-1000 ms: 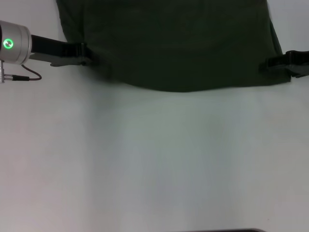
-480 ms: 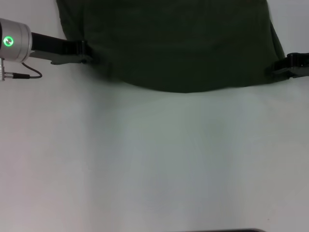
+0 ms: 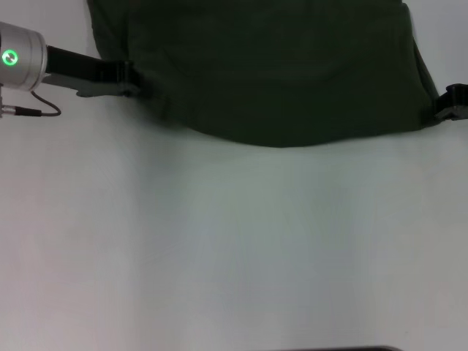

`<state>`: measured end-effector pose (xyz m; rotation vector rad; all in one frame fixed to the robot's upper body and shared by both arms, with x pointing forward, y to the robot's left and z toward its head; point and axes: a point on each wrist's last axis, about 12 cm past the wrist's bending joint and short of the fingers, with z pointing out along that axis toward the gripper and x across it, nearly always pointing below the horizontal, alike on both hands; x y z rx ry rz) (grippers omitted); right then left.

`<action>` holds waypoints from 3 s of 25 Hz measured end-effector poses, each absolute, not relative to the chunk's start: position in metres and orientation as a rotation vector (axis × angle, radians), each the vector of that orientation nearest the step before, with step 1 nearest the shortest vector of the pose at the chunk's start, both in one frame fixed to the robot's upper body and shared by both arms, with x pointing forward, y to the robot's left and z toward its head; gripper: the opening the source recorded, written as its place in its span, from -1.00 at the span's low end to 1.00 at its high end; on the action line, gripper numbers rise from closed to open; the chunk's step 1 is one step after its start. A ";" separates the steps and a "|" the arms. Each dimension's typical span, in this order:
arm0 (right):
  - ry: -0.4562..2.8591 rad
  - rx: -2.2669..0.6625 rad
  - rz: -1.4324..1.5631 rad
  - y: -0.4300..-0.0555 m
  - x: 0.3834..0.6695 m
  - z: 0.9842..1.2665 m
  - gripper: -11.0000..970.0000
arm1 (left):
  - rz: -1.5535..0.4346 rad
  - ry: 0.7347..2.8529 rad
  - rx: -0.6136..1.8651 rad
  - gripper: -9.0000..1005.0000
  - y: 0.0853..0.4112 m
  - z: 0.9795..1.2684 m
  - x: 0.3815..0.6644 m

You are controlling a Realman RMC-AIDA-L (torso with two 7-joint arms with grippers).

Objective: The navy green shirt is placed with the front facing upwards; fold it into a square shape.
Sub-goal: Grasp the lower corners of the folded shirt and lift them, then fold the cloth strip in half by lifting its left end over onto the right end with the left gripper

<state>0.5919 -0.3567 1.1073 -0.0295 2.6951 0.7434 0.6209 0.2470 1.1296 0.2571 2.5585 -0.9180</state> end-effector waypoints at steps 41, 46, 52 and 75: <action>3.033 -0.412 1.055 -0.356 0.511 1.120 -0.87 | -0.985 3.076 0.695 -0.97 0.276 1.146 0.538; 2.874 -0.424 1.053 -0.364 0.539 1.154 -0.87 | -0.942 3.006 0.655 -0.97 0.276 1.165 0.564; 2.757 -0.369 0.945 -0.367 0.572 1.183 -0.87 | -0.836 2.915 0.504 -0.97 0.270 1.176 0.601; 2.555 -0.232 0.614 -0.359 0.633 1.208 -0.87 | -0.523 2.706 0.171 -0.97 0.241 1.190 0.668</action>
